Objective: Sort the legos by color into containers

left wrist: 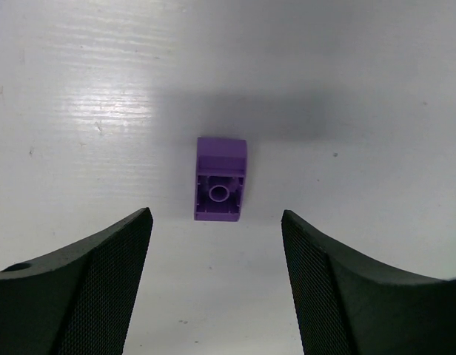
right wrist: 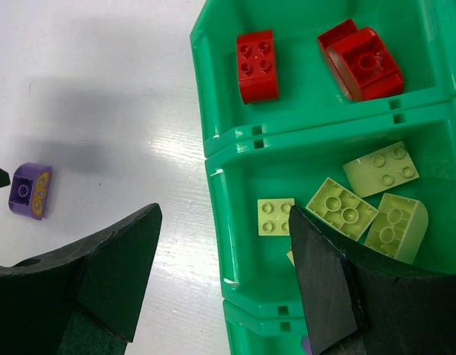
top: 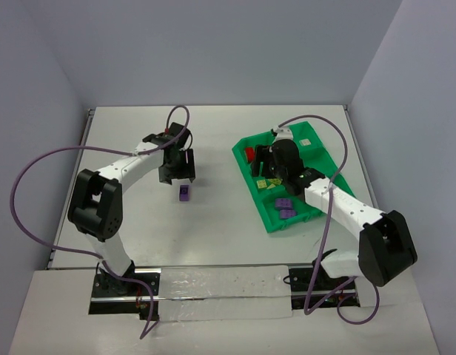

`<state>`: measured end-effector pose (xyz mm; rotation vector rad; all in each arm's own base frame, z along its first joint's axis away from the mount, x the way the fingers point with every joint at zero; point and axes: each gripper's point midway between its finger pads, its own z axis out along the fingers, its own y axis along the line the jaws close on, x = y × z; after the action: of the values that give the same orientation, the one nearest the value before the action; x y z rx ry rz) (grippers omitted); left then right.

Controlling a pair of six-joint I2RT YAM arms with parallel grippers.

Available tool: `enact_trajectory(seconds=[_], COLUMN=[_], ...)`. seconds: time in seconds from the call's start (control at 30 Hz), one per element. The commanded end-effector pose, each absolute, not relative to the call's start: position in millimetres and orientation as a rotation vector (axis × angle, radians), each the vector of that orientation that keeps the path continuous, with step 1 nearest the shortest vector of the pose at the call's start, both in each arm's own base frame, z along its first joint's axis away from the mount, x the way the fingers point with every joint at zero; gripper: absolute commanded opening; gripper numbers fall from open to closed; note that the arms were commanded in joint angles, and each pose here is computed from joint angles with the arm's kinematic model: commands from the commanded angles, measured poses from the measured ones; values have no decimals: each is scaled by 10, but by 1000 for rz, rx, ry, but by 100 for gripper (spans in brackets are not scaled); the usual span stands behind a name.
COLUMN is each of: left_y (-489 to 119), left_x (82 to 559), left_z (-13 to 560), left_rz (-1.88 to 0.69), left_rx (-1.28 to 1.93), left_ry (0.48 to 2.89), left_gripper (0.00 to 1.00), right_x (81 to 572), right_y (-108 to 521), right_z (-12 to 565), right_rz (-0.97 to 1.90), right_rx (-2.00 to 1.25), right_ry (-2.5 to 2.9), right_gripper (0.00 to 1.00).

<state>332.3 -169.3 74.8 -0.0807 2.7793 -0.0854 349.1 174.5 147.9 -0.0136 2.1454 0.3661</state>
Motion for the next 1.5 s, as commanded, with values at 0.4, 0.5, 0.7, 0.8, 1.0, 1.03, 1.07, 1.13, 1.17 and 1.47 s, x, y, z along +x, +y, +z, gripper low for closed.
enact_trajectory(seconds=[0.4,0.5,0.7,0.8,1.0,1.03,1.07,1.13,1.17,1.47], left_y=[-1739,-1771,-1778,-1775,-1851,-1902,-1951,-2124,-2207,-3022], left_x=[3270,3237,3259,3274,3267,3283,3281,3246,3263,3227], left_z=[442,367,308,298,288,324,346,431,460,556], left_rz=[-90,-78,-19,-10,-22,-39,-45,-53,-68,-238], left_rx=[-107,-85,-79,-82,-58,-50,-44,-31,-31,-125], left_ry=[2770,2784,2776,2776,2786,2781,2780,2779,2771,2774], left_gripper=[71,68,63,55,24,17,14,13,13,15], right_x=[3474,3463,3452,3434,3419,3418,3416,3419,3423,3395], right_y=[1642,1653,1654,1642,1610,1604,1605,1611,1608,1573], right_z=[1712,1711,1708,1682,1699,1698,1697,1712,1718,1739], right_rz=[362,372,381,380,373,370,369,371,369,336], right_rx=[42,44,52,59,64,63,59,55,55,15], right_ry=[2059,2059,2056,2058,2048,2048,2049,2047,2045,2059], right_gripper=[77,77,77,77,77,77,77,77,77,77])
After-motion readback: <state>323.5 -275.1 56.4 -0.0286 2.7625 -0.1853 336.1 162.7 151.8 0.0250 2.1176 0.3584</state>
